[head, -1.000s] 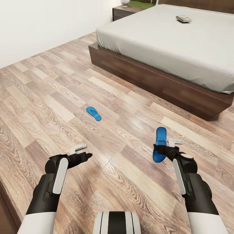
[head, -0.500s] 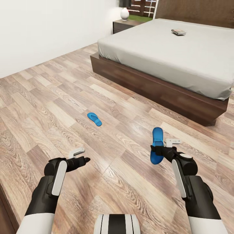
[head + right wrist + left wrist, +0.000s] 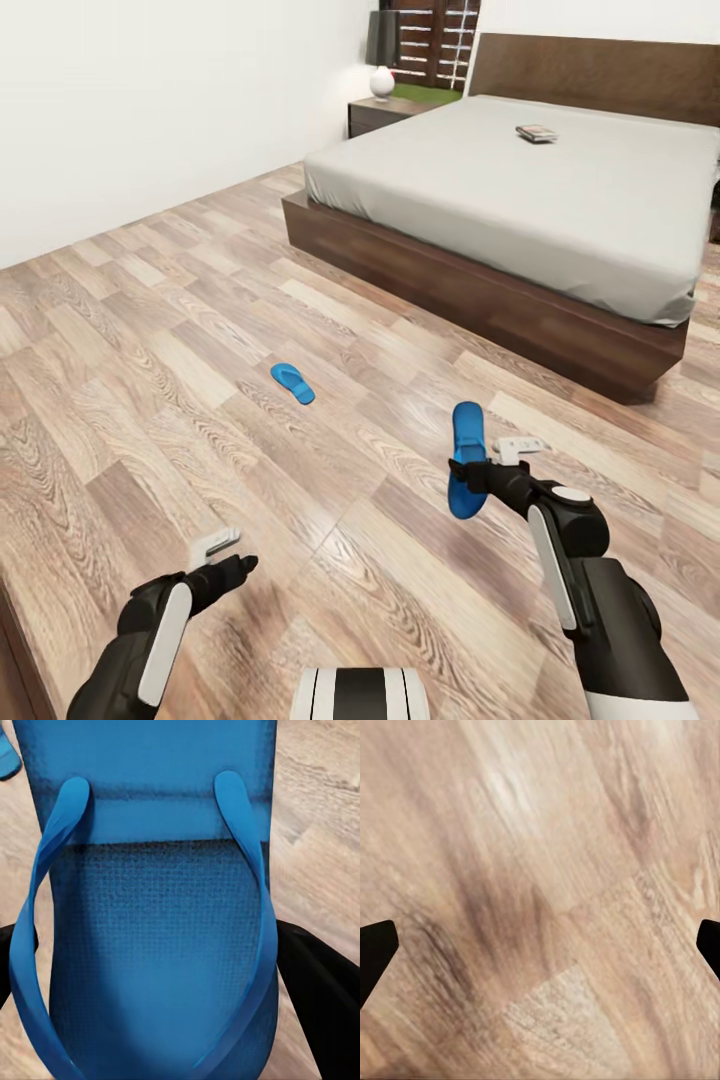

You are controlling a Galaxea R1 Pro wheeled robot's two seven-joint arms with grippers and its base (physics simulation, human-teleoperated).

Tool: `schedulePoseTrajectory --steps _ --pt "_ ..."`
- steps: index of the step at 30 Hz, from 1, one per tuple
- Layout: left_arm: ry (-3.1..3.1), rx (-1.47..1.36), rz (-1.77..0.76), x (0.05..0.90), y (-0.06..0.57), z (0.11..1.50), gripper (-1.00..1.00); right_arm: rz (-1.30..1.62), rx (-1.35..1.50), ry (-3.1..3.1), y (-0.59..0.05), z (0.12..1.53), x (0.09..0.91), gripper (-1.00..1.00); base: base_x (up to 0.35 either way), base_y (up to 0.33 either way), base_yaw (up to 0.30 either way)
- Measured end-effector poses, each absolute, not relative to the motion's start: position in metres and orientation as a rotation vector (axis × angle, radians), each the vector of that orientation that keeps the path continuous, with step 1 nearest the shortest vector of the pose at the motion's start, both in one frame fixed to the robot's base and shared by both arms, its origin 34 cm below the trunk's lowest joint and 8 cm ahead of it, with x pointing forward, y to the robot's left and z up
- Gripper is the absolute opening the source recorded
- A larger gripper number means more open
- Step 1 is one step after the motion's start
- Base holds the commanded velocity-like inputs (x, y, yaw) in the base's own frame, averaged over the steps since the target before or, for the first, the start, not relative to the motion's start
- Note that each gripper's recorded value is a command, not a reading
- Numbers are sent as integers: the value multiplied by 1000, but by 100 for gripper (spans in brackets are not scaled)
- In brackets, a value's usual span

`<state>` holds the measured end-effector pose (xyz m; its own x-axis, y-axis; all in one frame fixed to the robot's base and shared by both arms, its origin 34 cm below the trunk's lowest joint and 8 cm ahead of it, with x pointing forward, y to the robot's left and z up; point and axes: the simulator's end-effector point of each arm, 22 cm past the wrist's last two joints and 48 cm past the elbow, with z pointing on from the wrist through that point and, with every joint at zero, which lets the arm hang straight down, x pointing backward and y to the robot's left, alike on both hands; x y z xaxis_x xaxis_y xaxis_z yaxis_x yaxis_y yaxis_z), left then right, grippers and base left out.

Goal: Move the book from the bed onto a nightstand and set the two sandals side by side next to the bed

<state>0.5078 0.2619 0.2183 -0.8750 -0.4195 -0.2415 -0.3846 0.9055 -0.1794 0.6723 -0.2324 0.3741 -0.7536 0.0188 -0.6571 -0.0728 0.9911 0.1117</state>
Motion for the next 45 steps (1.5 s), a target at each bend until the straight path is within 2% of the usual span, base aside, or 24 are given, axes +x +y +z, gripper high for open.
schedulePoseTrajectory --steps 3,18,45 --pt "2816 -627 -155 484 268 202 100 185 -69 2411 -221 378 667 -100 0 0 0" --pt "2790 -712 -129 473 282 203 100 191 -96 2357 -214 412 669 -100 0 0 0" --pt "2646 -711 -144 503 285 239 100 180 -104 2246 -214 480 675 -100 0 0 0"
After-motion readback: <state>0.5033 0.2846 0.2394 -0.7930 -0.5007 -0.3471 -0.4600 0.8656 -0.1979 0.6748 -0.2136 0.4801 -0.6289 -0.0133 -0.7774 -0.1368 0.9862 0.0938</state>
